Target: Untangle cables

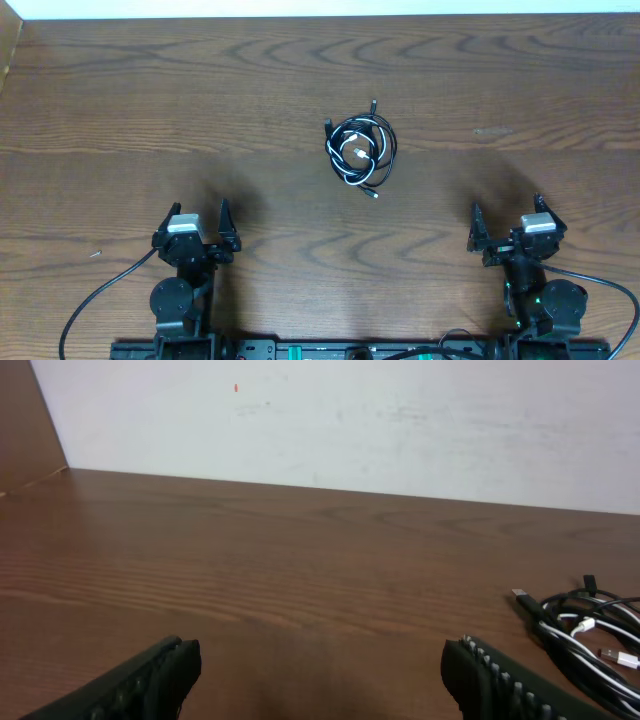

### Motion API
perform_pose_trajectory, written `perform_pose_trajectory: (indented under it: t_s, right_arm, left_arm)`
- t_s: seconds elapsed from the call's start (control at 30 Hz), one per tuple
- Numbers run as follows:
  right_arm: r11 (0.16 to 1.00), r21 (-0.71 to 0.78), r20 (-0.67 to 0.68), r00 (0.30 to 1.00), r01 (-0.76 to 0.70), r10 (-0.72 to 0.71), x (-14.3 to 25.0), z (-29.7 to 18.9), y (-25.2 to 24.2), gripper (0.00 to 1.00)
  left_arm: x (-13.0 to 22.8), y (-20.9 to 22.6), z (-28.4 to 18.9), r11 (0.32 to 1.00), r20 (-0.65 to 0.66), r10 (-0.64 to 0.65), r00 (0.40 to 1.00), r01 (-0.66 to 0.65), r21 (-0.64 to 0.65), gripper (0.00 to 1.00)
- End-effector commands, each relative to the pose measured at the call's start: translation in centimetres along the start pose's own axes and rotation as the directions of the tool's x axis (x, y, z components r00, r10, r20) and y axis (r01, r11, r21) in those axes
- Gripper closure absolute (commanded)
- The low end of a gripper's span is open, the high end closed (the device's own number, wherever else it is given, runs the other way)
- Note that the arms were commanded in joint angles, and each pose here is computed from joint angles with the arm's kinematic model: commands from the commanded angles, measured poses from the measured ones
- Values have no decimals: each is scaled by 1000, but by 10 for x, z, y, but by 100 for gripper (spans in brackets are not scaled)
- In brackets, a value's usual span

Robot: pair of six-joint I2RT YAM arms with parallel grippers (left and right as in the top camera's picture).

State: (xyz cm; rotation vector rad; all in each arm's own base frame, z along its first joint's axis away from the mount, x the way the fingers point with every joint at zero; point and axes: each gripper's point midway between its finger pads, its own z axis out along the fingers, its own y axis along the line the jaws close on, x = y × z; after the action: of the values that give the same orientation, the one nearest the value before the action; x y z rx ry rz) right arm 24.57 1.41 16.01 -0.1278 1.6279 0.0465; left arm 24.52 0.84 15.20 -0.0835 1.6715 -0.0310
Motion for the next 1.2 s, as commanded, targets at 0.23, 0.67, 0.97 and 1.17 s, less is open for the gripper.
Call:
perform_pose_trajectory:
  t_s: [0.23, 0.67, 0.97, 1.17]
  right_arm:
    - [1000, 3, -3, 1000, -8, 8, 1, 0, 0, 1]
    - [984, -1, 3, 984, 176, -176, -1, 0, 1, 1]
    - [978, -47, 64, 978, 203, -200, -23, -4, 10, 1]
    - [975, -60, 109, 972, 214, -206, -44, -9, 14, 1]
  left_arm:
    - [15, 7, 0, 999, -49, 7, 999, -9, -35, 16]
    - [8, -1, -1, 1000, -36, 8, 999, -7, 12, 16]
    - [-1, -12, -3, 997, -20, 9, 1000, -8, 72, 16]
    - [-18, -22, -6, 992, -4, 38, 999, -37, 121, 16]
